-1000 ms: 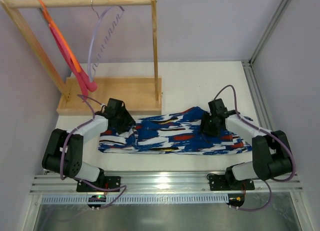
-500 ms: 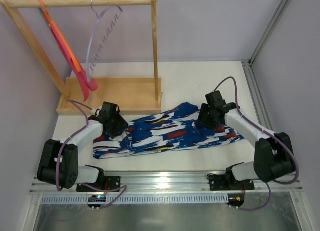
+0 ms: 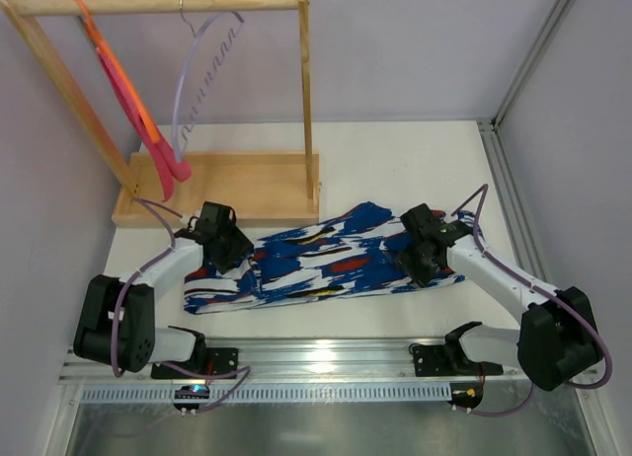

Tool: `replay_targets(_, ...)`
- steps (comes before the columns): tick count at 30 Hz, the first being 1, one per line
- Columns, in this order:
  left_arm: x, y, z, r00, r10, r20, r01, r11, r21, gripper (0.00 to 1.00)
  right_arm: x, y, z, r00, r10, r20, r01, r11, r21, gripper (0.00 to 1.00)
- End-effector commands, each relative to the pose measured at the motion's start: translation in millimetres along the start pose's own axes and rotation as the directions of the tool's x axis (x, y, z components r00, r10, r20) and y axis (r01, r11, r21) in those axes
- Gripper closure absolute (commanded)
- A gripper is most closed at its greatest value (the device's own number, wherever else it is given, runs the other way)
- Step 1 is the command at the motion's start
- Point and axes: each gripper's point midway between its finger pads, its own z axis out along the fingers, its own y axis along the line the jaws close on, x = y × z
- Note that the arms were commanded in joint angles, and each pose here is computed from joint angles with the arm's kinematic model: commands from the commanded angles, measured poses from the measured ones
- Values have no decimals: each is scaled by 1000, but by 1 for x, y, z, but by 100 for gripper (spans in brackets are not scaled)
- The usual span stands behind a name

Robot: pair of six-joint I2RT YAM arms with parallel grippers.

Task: Place the trousers on the hanger
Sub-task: Fold the trousers

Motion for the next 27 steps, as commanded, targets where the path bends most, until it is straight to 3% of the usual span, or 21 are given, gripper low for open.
replay_targets(1, 16, 33, 12, 999, 3, -35, -6, 995, -96, 36, 2, 13, 3, 992, 126, 32, -126, 992, -3, 49)
replay_targets(9, 22, 41, 15, 999, -7, -43, 3, 994, -110, 36, 18, 22, 25, 989, 146, 10, -146, 989, 19, 50)
replay_targets(12, 20, 44, 16, 1000, -6, -30, 2, 992, -130, 36, 10, 14, 25, 986, 154, 63, -156, 987, 35, 64)
replay_targets(13, 19, 46, 16, 1000, -7, -27, 3, 990, -139, 36, 9, 10, 25, 986, 150, 74, -154, 987, 43, 77)
replay_targets(15, 17, 49, 17, 1000, -4, -13, 2, 988, -156, 36, 6, 3, 25, 984, 146, 98, -150, 988, 40, 94)
replay_targets(16, 17, 51, 18, 1000, -4, -13, 1, 985, -172, 36, 6, -4, 26, 985, 137, 109, -143, 988, 51, 96)
replay_targets(23, 13, 59, 22, 1000, 16, -18, -20, 969, -246, 35, -8, -49, 14, 981, 9, 195, -51, 975, 215, 96)
replay_targets(27, 11, 62, 21, 1000, -2, -9, 0, 966, -258, 35, -7, -66, 17, 978, 13, 210, -66, 967, 247, 96)
